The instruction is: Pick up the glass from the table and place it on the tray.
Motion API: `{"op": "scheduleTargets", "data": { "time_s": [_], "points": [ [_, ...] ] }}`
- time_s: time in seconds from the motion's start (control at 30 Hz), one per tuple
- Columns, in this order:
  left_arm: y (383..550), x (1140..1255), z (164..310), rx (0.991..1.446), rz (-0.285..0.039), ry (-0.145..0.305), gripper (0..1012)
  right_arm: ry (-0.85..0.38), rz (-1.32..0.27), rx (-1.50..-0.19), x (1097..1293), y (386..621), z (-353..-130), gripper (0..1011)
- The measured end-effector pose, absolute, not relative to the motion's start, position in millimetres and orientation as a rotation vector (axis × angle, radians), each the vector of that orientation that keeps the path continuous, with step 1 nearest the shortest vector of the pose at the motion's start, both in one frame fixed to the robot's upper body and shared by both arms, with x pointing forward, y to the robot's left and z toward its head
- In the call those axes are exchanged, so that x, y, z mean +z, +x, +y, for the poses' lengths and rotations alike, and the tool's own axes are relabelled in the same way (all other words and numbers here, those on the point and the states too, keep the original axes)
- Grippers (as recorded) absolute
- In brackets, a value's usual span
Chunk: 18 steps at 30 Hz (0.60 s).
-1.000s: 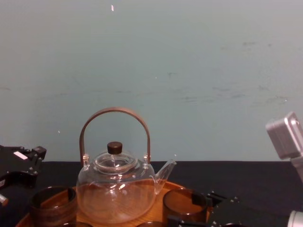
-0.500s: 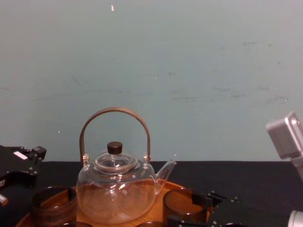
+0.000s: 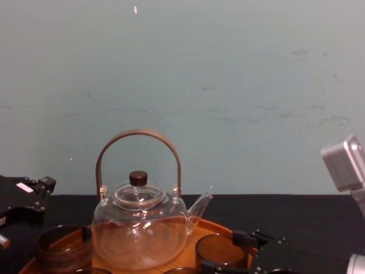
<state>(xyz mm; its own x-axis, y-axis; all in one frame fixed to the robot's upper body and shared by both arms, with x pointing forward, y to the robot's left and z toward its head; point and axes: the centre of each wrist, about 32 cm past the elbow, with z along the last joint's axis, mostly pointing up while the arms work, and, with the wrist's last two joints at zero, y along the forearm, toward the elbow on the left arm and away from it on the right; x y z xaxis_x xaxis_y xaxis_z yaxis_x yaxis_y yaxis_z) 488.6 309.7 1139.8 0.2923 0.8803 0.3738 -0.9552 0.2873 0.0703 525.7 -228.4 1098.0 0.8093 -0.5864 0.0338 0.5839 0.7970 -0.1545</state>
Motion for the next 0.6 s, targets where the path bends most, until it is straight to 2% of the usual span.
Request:
{"op": "scheduleTargets", "data": {
  "time_s": [0.27,0.6],
  "points": [
    [488.6,1139.8,309.7,1.248,-0.285,0.305,0,-0.140,0.016,-0.625,1099.2,525.5,-231.4,1002],
    [488.6,1139.8,309.7,1.248,-0.285,0.304,0,-0.089,-0.018,-0.631,1113.3,519.4,-239.5,1002]
  ]
}}
